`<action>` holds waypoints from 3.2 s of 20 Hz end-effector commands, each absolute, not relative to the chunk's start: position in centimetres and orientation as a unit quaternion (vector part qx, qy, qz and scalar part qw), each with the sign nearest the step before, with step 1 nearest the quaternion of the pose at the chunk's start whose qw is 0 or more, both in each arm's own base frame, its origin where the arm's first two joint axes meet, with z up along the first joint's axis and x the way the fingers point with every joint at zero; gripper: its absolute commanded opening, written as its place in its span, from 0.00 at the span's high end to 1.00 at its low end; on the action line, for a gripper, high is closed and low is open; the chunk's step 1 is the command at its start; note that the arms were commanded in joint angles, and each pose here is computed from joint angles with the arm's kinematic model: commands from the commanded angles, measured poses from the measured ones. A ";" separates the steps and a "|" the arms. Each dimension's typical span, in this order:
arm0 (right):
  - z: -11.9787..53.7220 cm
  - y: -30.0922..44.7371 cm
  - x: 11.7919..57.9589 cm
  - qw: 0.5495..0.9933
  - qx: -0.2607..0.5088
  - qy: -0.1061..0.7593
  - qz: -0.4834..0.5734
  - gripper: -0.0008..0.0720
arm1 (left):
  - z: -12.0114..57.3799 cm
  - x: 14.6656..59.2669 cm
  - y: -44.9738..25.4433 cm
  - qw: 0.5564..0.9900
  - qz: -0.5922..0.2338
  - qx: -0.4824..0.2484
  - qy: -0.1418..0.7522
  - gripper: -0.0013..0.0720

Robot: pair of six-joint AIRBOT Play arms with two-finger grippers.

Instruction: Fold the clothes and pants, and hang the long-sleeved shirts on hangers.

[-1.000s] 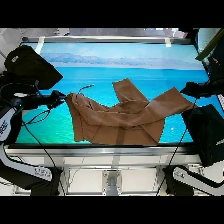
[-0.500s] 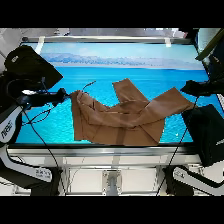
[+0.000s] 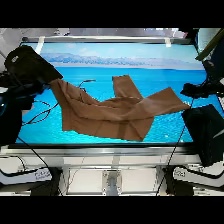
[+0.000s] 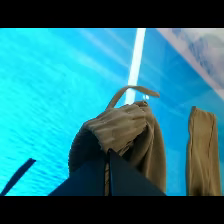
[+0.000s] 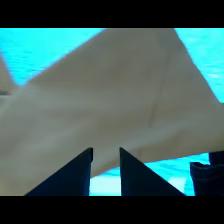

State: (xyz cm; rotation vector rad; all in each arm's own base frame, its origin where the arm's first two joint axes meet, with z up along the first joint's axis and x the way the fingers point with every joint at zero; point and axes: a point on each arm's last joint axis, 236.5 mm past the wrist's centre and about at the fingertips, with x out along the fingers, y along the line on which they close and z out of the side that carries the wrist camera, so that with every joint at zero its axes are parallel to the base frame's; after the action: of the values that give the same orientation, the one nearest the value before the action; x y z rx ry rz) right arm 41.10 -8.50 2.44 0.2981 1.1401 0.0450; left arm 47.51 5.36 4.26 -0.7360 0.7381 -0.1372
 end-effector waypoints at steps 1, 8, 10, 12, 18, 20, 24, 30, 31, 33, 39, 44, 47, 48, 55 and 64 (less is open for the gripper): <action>-2.8 -8.8 41.7 0.800 0.169 0.576 0.016 0.70 | 6.8 45.4 8.3 0.881 -0.028 -0.322 0.345 0.95; -5.9 -11.8 48.0 0.839 0.216 0.499 -0.030 0.42 | 4.3 40.3 9.9 0.857 0.018 -0.264 0.443 0.95; -6.7 -12.0 48.1 0.820 0.243 0.519 -0.004 0.42 | 4.3 40.3 9.9 0.857 0.018 -0.264 0.443 0.95; -6.4 -11.9 48.4 0.801 0.288 0.522 0.043 0.42 | 4.3 40.3 9.9 0.857 0.018 -0.264 0.443 0.95; -9.1 -10.0 46.7 0.754 0.318 0.562 0.120 0.43 | 4.3 40.3 9.9 0.856 0.017 -0.265 0.444 0.95; -9.6 -8.8 46.8 0.751 0.308 0.567 0.138 0.43 | 4.3 40.3 9.9 0.852 0.024 -0.276 0.444 0.95; -10.0 -6.4 47.0 0.746 0.289 0.577 0.164 0.43 | 4.3 40.3 9.9 0.852 0.024 -0.277 0.444 0.95; -8.9 -6.6 49.2 0.773 0.267 0.554 0.157 0.52 | 4.3 40.3 9.9 0.852 0.024 -0.277 0.444 0.95; -8.1 -7.3 49.7 0.779 0.262 0.548 0.155 0.52 | 4.2 40.3 9.9 0.852 0.024 -0.276 0.444 0.95; -6.9 -9.3 50.0 0.788 0.254 0.543 0.142 0.52 | 4.2 40.3 9.9 0.852 0.024 -0.276 0.444 0.95; -8.0 -13.1 47.5 0.771 0.283 0.560 0.105 0.52 | 4.2 40.3 9.9 0.852 0.024 -0.276 0.444 0.95; -9.6 -10.9 47.1 0.753 0.285 0.577 0.134 0.52 | 4.1 40.3 9.9 0.851 0.024 -0.277 0.446 0.95; -11.1 -8.6 47.2 0.736 0.290 0.592 0.155 0.52 | 4.0 40.2 9.8 0.849 0.022 -0.278 0.449 0.95; -11.3 -7.7 47.2 0.731 0.294 0.593 0.166 0.52 | 4.0 40.1 9.7 0.848 0.021 -0.278 0.450 0.95; -6.3 -3.6 46.7 0.709 0.313 0.571 0.270 0.97 | 4.7 39.9 9.7 0.852 0.021 -0.276 0.445 0.95; 13.3 -7.1 55.2 0.886 0.222 0.358 0.192 0.97 | 12.8 34.9 18.7 0.893 0.140 -0.275 0.327 0.95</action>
State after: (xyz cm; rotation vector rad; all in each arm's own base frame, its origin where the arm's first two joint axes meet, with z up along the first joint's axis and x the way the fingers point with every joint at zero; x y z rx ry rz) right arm 50.97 -5.07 6.48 0.5028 0.9811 0.5456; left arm 36.62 15.87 10.98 -0.5675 0.7474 0.2078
